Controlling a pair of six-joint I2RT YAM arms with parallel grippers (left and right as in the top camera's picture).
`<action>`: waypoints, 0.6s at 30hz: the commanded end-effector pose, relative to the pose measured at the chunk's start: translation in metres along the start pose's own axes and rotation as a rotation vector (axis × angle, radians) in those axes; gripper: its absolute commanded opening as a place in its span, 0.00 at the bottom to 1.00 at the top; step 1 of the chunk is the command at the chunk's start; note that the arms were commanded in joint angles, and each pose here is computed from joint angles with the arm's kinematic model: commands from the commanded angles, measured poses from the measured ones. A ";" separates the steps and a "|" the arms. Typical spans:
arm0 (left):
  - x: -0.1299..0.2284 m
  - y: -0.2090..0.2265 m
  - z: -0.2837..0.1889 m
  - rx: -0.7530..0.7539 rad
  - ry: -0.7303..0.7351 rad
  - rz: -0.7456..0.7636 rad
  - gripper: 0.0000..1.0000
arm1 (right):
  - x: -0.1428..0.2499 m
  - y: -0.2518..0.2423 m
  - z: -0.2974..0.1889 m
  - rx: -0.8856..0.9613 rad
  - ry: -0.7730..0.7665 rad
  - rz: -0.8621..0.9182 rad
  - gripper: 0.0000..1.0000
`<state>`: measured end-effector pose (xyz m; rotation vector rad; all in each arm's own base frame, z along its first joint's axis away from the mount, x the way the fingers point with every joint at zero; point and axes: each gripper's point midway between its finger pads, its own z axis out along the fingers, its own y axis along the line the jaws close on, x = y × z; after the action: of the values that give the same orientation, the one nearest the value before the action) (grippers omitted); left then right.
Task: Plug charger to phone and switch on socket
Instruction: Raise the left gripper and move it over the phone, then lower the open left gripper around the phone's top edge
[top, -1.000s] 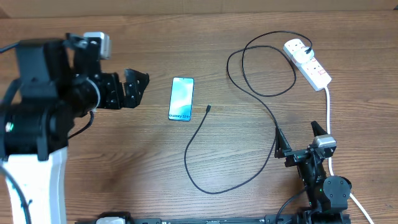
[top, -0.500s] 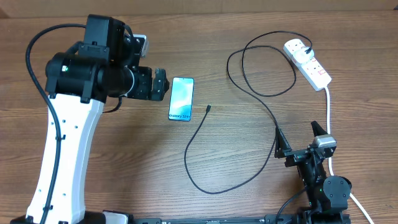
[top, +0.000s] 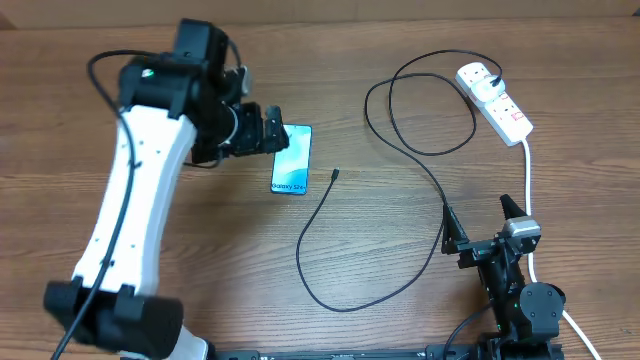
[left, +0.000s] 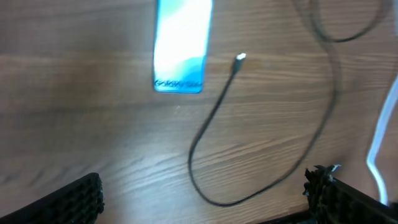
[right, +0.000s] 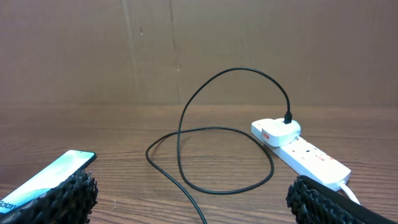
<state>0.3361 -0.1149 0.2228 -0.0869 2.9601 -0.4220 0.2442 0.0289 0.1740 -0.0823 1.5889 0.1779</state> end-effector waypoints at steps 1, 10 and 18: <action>-0.003 0.009 0.019 -0.148 0.020 -0.036 1.00 | 0.001 -0.002 0.000 0.011 -0.005 0.005 1.00; -0.009 0.020 0.058 -0.395 0.029 -0.033 1.00 | 0.002 -0.002 0.000 0.011 -0.005 0.005 1.00; -0.020 0.019 0.078 -0.390 0.026 -0.034 1.00 | 0.001 -0.002 0.000 0.011 -0.005 0.005 1.00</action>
<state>0.3589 -0.1197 0.1467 -0.1342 3.0515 0.1237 0.2442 0.0289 0.1739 -0.0822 1.5893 0.1779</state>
